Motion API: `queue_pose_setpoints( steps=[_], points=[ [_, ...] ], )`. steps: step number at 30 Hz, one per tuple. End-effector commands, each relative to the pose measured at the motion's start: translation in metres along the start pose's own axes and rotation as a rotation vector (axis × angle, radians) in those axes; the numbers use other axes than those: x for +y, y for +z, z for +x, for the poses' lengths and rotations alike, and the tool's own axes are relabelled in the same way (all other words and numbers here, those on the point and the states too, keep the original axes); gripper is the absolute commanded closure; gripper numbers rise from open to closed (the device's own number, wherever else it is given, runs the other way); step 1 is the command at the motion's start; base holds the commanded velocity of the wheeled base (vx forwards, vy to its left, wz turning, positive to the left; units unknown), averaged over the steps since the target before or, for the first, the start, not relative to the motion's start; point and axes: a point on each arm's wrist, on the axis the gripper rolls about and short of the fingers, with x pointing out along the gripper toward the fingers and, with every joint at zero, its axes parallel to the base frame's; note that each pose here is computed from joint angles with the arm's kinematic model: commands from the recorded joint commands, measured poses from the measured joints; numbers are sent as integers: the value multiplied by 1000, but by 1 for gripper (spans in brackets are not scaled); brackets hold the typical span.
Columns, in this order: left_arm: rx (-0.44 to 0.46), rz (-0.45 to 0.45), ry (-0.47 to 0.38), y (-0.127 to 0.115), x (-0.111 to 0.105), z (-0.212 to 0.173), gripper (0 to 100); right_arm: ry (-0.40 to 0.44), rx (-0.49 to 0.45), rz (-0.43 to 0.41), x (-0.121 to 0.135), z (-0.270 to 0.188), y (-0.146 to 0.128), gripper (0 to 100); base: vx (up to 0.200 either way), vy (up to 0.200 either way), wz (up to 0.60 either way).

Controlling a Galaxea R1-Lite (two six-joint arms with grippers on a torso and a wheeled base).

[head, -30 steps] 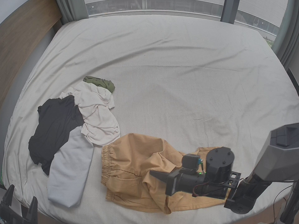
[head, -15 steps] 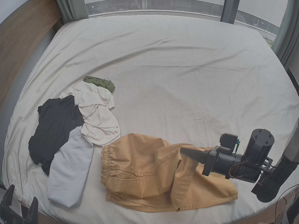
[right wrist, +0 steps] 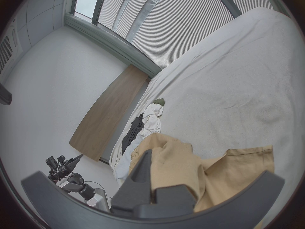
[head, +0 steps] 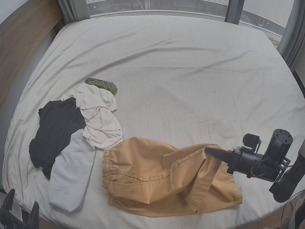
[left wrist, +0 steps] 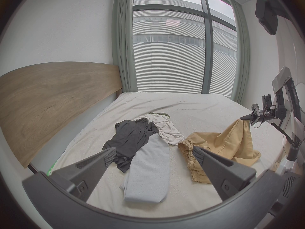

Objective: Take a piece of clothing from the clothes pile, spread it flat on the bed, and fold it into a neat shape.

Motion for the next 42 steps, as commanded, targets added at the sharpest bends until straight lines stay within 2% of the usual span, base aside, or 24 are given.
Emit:
queue_pose_setpoints(
  steps=[1, 2, 3, 4, 7, 10, 13, 14, 17, 20, 22, 28, 31, 33, 35, 40, 42],
  points=[
    [-32, 14, -6, -1, 0, 0, 0, -8, -26, -5, -3, -13, 8, 100, 0, 0, 0],
    [-85, 13, -10, 11, 0, -3, 0, -10, -30, -6, -4, -15, 9, 100, 0, 0, 0],
    [-85, 13, -10, 11, 0, -3, 0, -10, -30, -5, -4, -15, 9, 100, 0, 0, 0],
    [-167, 13, -23, 40, 1, -8, 0, -15, -40, -7, -5, -18, 12, 100, 0, 0, 0],
    [-152, 11, -49, 61, 1, -4, 0, -18, -43, -8, -6, -18, 12, 100, 0, 0, 0],
    [-117, 5, -87, 67, 2, 2, 0, -18, -43, -8, -6, -18, 12, 100, 0, 0, 0],
    [-81, -10, -175, 74, 1, 8, 0, -17, -44, -9, -6, -18, 13, 100, 0, 0, 0],
    [-77, -18, -182, 75, 1, 9, 0, -17, -44, -9, -6, -18, 13, 100, 0, 0, 0],
    [-35, -167, -230, 99, -1, 22, 0, -15, -45, -8, -6, -18, 13, 100, 0, 0, 0],
    [-7, -238, -255, 119, -3, 36, 0, -15, -46, -9, -6, -17, 13, 100, 0, 0, 0],
    [-3, -244, -275, 126, -5, 44, 0, -14, -47, -9, -6, -17, 14, 100, 0, 0, 0],
    [-14, -239, -380, 158, -14, 100, 0, -17, -49, -11, -6, -17, 14, 100, 0, 0, 0],
    [-30, -238, -430, 164, -18, 110, 0, -12, -54, -15, -6, -16, 15, 100, 0, 0, 0],
    [-26, -237, -507, 166, -23, 117, 0, -5, -64, -23, -4, -13, 17, 100, 0, 0, 0],
    [-7, -240, -542, 164, -26, 122, 0, 0, -66, -25, -3, -12, 18, 100, 0, 0, 0],
    [83, -252, -567, 144, -30, 126, 0, -10, -61, -20, -6, -13, 17, 100, 0, 0, 0],
    [80, -259, -572, 144, -30, 124, 0, -10, -64, -19, -6, -14, 18, 100, 0, 0, 0]
  ],
)
